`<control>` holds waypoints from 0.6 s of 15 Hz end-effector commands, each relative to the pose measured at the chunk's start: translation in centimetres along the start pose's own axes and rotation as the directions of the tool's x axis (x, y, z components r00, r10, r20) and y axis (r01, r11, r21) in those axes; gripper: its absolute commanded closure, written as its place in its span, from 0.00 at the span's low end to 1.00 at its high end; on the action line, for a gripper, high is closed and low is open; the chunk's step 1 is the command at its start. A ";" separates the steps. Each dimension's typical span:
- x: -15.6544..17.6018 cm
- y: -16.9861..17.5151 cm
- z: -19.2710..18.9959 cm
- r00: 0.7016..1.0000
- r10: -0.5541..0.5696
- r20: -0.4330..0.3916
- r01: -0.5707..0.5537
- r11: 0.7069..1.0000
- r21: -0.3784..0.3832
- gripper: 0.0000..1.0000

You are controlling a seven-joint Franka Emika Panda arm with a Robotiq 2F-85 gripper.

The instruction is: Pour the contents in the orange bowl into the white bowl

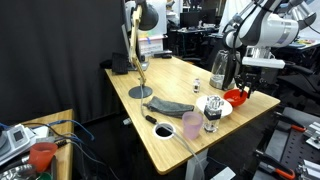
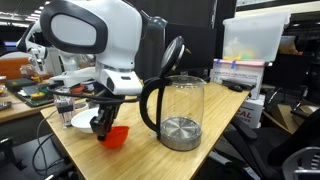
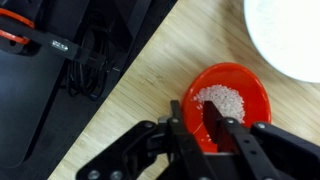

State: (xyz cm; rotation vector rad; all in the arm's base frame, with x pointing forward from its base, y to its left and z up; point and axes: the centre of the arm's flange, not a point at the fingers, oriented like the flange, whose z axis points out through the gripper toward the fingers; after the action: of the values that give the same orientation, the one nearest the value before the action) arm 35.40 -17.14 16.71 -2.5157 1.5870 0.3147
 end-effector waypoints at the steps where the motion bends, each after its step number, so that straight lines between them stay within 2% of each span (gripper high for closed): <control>1: 0.5 0.0 -0.1 1.000 -0.019 0.008 0.019 1.000 0.022 0.40; 6: 0.0 -0.3 -1.3 0.997 -0.077 -0.002 0.077 0.997 0.028 0.05; 9: -1.0 -0.6 -3.7 0.980 -0.200 -0.025 0.200 0.979 0.027 0.00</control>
State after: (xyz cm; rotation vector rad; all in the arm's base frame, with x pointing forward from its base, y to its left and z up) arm 36.26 -17.17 18.13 -2.5792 1.4696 0.2583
